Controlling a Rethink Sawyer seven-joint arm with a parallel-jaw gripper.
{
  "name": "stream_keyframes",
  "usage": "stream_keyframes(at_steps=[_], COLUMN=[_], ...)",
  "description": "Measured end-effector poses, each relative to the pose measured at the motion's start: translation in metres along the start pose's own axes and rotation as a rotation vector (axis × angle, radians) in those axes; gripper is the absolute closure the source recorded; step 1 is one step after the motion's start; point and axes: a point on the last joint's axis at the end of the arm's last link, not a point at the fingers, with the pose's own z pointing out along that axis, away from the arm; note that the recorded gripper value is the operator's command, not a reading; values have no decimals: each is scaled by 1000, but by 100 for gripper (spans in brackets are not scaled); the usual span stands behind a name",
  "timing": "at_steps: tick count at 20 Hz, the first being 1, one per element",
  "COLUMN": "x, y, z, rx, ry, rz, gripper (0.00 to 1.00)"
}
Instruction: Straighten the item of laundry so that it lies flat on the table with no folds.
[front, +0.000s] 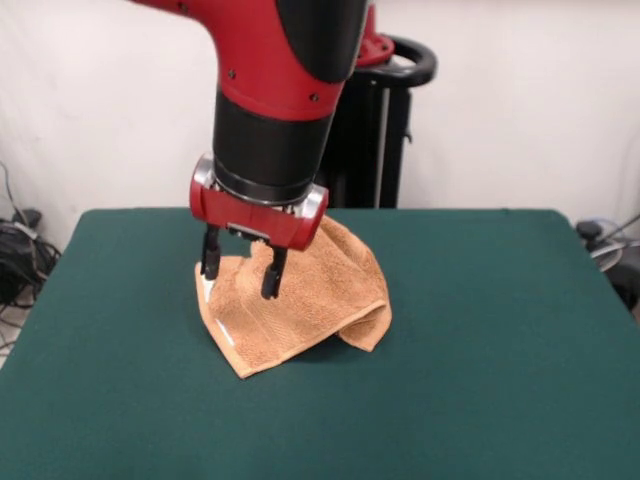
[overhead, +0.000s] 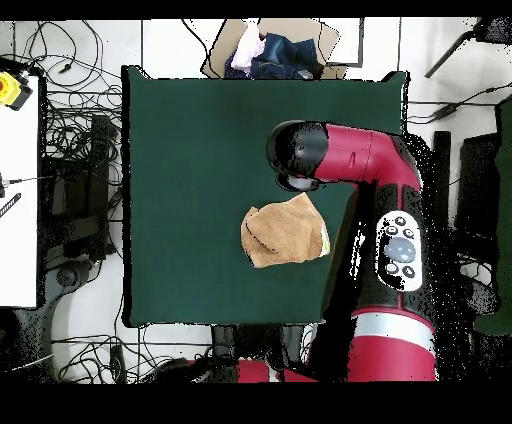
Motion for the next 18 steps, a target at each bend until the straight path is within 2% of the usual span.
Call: stream_keyframes(at_steps=[13,18], x=[16,24], y=[13,13], z=[48,65], rx=[4,59], ry=[78,115], rz=[-21,-55], gripper=[0,0])
